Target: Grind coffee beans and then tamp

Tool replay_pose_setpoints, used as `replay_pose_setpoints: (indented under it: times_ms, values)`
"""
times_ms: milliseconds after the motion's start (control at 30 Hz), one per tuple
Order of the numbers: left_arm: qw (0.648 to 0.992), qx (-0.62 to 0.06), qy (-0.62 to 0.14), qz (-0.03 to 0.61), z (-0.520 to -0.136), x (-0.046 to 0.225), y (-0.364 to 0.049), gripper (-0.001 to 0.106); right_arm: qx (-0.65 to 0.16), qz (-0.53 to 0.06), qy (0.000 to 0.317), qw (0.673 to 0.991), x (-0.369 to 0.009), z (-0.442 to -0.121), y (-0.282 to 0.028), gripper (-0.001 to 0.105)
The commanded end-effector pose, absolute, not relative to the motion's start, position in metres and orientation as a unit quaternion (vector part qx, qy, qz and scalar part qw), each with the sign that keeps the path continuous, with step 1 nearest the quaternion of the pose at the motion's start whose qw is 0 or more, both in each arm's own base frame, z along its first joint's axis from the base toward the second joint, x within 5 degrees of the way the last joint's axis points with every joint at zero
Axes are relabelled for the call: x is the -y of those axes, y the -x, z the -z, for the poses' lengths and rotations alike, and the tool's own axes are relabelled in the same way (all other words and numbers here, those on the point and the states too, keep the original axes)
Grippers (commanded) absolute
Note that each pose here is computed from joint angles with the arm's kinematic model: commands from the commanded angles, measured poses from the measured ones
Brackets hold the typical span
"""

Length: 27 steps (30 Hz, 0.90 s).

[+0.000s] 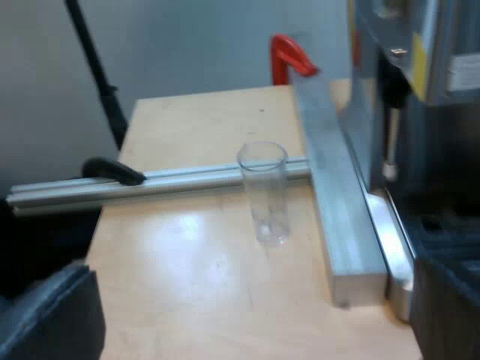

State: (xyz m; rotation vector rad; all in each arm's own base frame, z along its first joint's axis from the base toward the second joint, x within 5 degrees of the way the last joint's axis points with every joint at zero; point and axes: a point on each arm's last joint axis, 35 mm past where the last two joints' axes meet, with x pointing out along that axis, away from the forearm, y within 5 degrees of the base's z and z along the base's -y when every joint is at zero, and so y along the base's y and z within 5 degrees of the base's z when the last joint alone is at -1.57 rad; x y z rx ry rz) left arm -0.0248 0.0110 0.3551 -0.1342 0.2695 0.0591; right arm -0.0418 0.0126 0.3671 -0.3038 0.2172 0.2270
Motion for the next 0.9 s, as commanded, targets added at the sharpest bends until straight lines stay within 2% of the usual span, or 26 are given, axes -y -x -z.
replay_pose_setpoints:
  times_ms: [33,667,900]
  values:
    - [0.989,-0.12,0.075,-0.048,-0.353,-0.01,0.012,0.084,-0.1,-0.114,0.145,0.978,-0.012,-0.367,0.03,0.072]
    - [0.976,-0.202,0.056,-0.058,-0.292,-0.004,-0.028,0.084,-0.185,-0.124,0.117,0.968,-0.009,-0.31,-0.012,0.072]
    - [0.977,-0.2,0.056,-0.058,-0.29,-0.004,-0.03,0.084,-0.207,-0.127,0.113,0.964,-0.008,-0.295,-0.02,0.072]
